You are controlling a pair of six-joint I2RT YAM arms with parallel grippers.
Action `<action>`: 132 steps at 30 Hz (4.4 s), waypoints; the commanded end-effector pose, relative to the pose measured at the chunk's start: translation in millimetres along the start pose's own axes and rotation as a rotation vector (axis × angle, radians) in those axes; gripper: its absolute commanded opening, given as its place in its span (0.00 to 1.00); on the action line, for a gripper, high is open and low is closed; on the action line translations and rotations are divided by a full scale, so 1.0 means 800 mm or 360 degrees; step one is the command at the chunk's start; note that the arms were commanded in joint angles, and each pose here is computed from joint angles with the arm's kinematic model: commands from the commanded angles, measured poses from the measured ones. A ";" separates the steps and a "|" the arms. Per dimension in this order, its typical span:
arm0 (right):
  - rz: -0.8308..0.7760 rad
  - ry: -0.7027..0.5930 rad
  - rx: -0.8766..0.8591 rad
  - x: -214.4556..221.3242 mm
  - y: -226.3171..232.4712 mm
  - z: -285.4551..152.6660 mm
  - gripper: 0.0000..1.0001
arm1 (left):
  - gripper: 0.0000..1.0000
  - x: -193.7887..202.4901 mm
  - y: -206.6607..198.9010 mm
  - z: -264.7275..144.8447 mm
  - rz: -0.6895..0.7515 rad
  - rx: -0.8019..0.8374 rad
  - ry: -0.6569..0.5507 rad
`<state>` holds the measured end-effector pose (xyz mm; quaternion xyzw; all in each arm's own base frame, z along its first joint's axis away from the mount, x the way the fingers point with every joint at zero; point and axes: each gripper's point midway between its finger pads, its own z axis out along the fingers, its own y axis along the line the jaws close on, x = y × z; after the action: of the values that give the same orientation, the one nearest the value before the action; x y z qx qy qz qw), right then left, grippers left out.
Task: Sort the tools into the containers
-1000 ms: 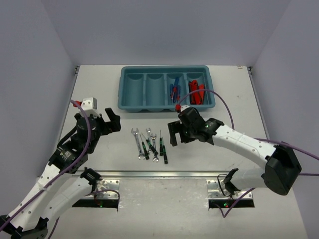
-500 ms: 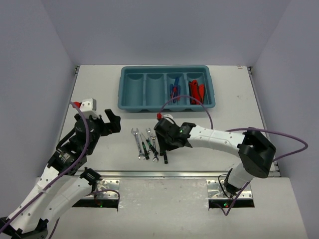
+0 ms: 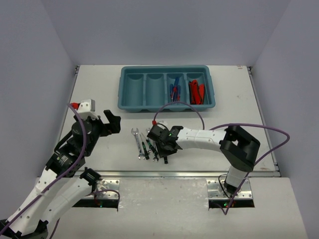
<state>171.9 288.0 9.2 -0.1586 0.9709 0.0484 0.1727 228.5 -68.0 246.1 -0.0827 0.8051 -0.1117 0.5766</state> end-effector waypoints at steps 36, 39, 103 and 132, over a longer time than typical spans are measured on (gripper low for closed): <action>-0.0106 -0.0964 -0.1027 -0.053 0.005 -0.196 0.00 | 1.00 0.031 -0.216 -0.061 -0.0478 0.1680 0.0292; -0.0190 -0.1039 -0.1207 -0.048 0.019 -0.223 0.00 | 1.00 0.036 -0.237 -0.069 -0.0558 0.1855 0.0290; 0.0279 -0.0477 -0.0314 -0.049 -0.033 -0.065 0.99 | 1.00 -0.052 -0.193 0.123 -0.0031 0.0221 0.0209; 0.0311 -0.0187 0.0225 -0.065 -0.033 0.053 0.25 | 1.00 -0.013 -0.039 -0.044 -0.0149 0.0267 -0.0042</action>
<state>239.3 297.7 -6.6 -0.0596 0.9710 0.0368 0.2287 196.3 -86.7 268.2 -0.0780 0.7897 -0.1904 0.5779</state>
